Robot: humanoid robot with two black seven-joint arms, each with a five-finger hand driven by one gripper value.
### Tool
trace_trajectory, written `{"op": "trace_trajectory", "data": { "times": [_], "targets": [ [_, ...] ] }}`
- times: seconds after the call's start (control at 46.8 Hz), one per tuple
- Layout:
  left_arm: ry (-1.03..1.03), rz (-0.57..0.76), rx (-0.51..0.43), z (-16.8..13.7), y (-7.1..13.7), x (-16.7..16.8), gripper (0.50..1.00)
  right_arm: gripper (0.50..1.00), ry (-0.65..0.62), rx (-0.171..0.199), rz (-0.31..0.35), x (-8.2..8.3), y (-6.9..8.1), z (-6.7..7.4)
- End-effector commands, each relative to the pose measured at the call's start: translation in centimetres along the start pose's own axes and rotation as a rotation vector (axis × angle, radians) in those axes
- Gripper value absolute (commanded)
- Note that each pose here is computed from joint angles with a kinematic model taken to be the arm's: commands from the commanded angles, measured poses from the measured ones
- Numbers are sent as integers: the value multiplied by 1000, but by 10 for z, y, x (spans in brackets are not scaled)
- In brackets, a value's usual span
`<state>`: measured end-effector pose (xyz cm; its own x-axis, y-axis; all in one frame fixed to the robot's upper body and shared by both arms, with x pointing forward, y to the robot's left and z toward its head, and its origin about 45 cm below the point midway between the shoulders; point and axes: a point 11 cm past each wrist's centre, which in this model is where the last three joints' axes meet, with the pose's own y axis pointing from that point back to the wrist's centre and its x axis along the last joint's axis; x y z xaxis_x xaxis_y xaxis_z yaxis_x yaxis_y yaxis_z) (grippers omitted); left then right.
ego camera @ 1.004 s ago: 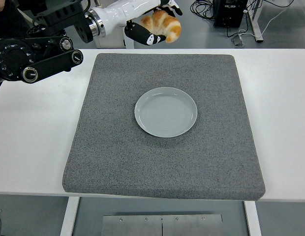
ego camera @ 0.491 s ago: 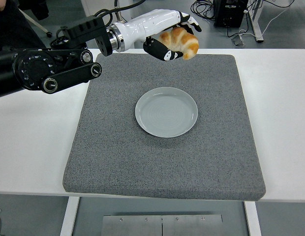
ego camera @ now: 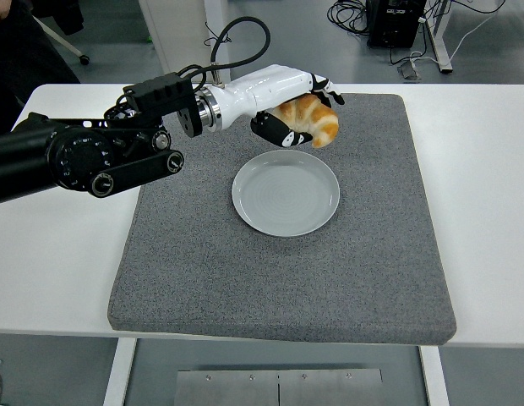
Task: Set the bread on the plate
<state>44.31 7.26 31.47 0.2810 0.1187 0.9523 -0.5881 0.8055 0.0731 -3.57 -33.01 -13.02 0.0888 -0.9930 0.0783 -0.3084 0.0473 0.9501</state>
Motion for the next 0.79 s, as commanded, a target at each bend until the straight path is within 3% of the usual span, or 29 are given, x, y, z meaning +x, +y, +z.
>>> {"op": "trace_trajectory", "data": {
  "times": [0.0, 0.491, 0.769],
  "targets": [
    [-28, 2, -4, -1, 2, -7, 689, 1000, 1, 0, -2, 0, 0, 0],
    [-31, -28, 1, -3, 11, -63, 692, 1000, 0, 0, 0, 0, 0, 0],
    [-24, -32, 27, -11, 14, -74, 693, 1000, 1, 0, -2, 0, 0, 0]
  ]
}}
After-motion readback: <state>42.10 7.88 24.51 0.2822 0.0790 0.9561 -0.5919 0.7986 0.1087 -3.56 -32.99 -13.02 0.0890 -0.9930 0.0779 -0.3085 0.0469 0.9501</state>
